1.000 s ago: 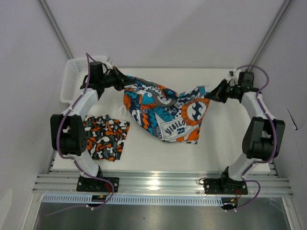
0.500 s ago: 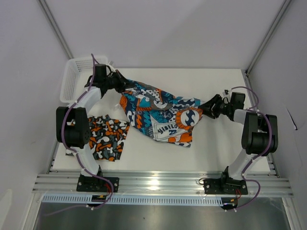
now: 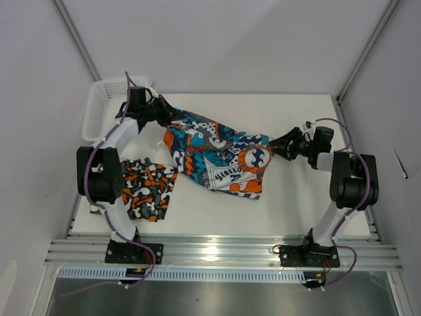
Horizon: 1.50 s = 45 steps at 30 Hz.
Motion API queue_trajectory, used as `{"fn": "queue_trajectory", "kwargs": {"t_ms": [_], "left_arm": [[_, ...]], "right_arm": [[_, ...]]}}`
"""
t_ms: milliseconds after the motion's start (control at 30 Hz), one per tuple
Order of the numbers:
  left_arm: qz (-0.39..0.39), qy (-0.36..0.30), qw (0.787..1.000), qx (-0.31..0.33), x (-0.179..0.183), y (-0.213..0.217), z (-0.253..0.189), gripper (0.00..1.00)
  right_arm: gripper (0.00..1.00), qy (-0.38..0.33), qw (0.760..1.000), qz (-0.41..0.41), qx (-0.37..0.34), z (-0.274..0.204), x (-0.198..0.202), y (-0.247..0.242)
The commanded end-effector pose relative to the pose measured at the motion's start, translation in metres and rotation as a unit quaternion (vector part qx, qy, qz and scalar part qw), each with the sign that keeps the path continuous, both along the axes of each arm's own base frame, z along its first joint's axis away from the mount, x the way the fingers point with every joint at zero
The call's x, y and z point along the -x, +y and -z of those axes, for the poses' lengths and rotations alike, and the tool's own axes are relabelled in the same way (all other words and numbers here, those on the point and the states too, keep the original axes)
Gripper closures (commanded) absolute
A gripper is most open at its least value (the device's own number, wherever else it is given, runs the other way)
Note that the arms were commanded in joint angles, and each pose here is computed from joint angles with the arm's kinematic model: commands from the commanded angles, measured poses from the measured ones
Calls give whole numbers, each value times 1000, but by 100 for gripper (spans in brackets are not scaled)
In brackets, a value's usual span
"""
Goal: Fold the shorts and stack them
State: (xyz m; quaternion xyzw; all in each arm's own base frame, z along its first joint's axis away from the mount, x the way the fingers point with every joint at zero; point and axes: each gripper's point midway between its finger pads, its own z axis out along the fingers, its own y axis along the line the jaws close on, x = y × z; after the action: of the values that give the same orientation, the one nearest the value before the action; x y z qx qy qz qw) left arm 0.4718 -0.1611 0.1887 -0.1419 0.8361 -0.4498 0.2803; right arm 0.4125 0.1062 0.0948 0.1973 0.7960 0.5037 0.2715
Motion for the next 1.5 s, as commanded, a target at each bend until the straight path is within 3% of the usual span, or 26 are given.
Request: {"fn": "queue_trajectory", "kwargs": {"t_ms": [0, 1467], "left_arm": [[2, -46, 999, -12, -9, 3, -26, 100], [8, -39, 999, -17, -4, 3, -18, 100]], "right_arm": [[44, -18, 1000, -5, 2, -6, -12, 3], [46, 6, 1000, 22, 7, 15, -7, -11]]}}
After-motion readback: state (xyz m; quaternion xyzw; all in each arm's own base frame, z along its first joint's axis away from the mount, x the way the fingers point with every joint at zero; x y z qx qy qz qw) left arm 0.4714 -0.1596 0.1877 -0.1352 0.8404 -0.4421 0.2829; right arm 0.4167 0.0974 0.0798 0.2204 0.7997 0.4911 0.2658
